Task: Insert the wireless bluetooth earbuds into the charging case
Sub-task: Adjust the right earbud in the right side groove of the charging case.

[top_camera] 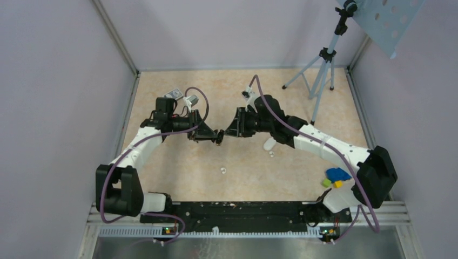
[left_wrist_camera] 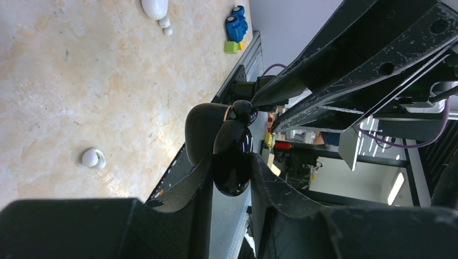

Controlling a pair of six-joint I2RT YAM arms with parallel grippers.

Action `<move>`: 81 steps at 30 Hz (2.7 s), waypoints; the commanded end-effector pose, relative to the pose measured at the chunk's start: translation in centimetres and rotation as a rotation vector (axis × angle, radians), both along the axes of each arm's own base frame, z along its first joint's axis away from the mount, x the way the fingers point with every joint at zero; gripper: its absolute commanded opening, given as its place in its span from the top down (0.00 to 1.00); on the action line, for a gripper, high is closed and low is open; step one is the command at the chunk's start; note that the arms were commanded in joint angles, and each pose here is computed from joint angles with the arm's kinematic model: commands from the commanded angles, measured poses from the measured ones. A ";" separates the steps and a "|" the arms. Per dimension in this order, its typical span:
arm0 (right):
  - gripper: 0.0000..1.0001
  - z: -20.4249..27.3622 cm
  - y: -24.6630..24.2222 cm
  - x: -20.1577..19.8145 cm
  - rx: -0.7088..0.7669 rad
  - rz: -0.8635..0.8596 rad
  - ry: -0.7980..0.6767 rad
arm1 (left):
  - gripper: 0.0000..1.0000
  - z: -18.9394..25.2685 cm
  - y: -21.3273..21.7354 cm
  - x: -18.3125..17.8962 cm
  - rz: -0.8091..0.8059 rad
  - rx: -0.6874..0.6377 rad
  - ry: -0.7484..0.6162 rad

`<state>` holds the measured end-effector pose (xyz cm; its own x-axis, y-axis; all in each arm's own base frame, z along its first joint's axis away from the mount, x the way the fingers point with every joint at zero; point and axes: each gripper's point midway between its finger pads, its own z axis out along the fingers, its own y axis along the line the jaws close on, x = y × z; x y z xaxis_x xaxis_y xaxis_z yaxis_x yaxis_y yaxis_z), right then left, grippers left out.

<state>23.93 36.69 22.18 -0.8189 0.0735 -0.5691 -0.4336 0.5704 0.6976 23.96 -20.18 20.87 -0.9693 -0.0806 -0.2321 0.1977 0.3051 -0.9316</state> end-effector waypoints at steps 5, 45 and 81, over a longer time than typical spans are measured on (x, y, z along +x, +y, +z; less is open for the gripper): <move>0.64 2.7 -0.8 0.8 -0.168 0.194 -0.298 | 1.00 1.3 0.0 0.8 -0.007 -0.015 -0.070; 0.71 1.9 2.5 2.0 -0.200 0.387 -0.339 | 1.00 1.3 0.0 0.6 -0.010 -0.016 -0.078; 0.86 3.0 2.0 1.2 -0.194 0.342 -0.343 | 1.00 1.4 0.0 0.6 -0.008 -0.014 -0.076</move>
<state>25.50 38.19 21.79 -0.5899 -0.3519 -0.7268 -0.7776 0.4902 0.3938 24.05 -20.16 20.76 -0.9687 -0.0844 -0.2333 0.1967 0.3117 -0.9296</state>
